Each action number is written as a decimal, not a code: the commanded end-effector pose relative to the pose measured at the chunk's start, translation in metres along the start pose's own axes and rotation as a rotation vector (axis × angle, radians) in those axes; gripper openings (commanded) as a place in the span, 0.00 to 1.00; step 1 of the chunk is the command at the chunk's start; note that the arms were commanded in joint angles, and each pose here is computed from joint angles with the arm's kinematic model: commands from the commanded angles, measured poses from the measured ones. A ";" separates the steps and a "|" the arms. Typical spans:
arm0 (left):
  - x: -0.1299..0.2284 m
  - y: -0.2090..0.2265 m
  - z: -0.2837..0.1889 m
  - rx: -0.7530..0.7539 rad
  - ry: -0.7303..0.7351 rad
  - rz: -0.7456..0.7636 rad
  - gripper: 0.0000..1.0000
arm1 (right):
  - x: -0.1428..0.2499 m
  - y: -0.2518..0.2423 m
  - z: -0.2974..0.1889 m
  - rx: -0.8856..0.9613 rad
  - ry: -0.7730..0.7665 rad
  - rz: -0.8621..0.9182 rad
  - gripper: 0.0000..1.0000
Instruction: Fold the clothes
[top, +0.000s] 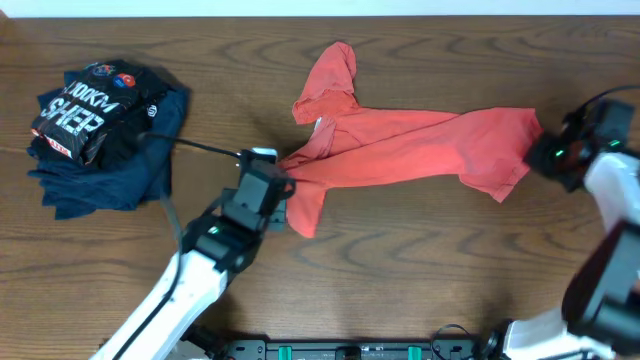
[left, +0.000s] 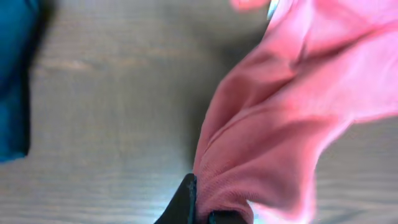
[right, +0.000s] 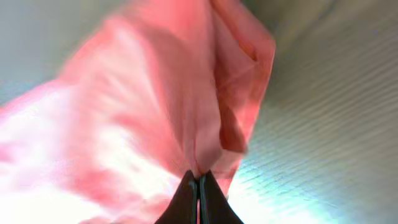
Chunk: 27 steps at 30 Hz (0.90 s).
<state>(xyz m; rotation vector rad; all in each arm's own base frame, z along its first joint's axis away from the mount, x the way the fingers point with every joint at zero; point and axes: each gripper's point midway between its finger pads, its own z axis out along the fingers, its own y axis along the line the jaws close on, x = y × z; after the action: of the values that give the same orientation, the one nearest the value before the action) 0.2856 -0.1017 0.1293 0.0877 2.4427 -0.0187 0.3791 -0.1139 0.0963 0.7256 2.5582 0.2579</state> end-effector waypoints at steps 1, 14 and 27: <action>-0.056 0.008 -0.049 0.050 -0.179 -0.097 0.06 | -0.051 0.032 -0.094 -0.030 -0.205 -0.059 0.01; -0.149 0.082 -0.219 -0.001 -0.673 -0.253 0.06 | -0.049 0.047 -0.287 0.015 -0.393 -0.079 0.01; -0.174 0.085 -0.284 0.044 -0.823 -0.276 0.06 | -0.049 0.060 -0.376 0.013 -0.588 -0.097 0.01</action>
<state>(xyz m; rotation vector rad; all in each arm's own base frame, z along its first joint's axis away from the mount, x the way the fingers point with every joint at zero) 0.2394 -0.0148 0.4567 -0.2198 1.6139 -0.1946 0.2614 -0.1041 0.4562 0.5823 2.0381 0.0217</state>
